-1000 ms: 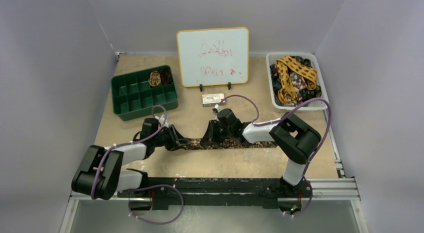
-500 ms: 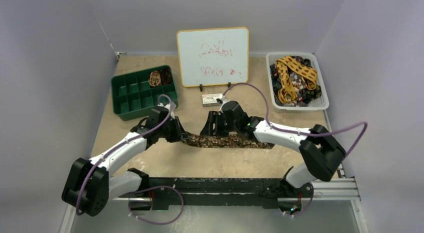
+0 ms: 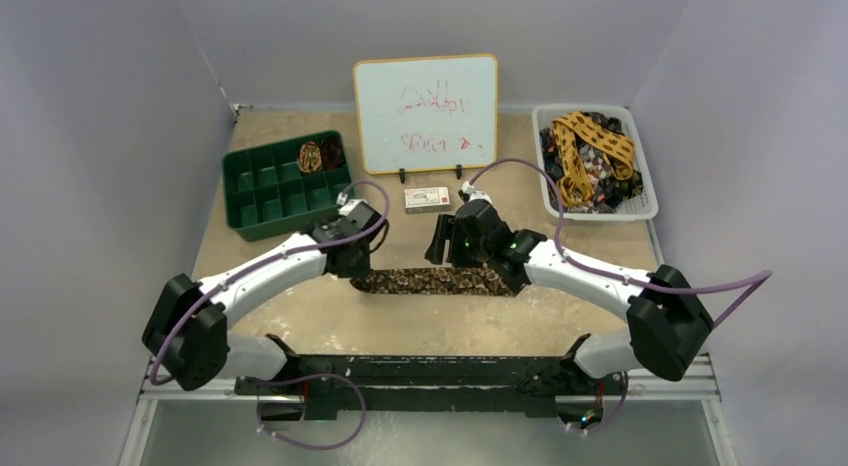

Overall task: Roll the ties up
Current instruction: Roll the tie at the center of the board.

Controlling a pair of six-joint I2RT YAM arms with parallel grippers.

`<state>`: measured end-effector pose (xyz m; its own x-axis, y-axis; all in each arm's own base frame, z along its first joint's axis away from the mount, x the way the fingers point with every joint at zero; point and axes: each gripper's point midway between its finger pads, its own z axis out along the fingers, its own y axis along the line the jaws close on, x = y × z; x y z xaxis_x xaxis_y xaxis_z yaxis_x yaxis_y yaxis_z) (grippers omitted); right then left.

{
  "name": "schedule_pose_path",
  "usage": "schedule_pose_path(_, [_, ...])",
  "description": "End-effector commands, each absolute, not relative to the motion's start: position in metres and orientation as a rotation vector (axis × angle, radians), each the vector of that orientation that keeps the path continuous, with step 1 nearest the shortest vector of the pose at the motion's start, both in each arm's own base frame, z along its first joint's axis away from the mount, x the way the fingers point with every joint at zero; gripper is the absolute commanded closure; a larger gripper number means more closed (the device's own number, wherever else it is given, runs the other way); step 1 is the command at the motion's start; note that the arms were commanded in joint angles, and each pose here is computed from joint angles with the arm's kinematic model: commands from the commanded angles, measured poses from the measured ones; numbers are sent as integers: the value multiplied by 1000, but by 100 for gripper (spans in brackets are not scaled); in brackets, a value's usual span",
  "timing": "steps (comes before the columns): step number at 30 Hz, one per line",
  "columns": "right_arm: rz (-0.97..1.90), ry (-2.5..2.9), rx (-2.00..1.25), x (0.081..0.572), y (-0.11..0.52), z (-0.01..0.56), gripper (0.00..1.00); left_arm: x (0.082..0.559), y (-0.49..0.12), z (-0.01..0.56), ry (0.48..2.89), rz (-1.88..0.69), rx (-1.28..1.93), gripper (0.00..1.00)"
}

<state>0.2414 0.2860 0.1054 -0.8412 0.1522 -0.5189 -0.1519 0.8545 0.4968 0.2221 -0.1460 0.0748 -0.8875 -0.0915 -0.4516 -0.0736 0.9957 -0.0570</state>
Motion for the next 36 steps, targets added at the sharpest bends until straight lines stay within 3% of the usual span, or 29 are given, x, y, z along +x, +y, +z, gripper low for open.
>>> schedule_pose_path(1, [604,2487,69,243,265,94,29,227,-131,91,2595,255,-37,100])
schedule_pose_path(9, [576,2501,170,243,252,81,26,225,-157,88,2546,453,87,100])
schedule_pose_path(16, [588,2517,255,243,240,69,22,225,-187,79,2555,422,131,100])
schedule_pose_path(29, [649,2561,283,240,238,55,16,225,-254,52,2646,57,177,73])
schedule_pose_path(36, [677,2574,260,239,242,56,15,223,-259,44,2670,44,200,64])
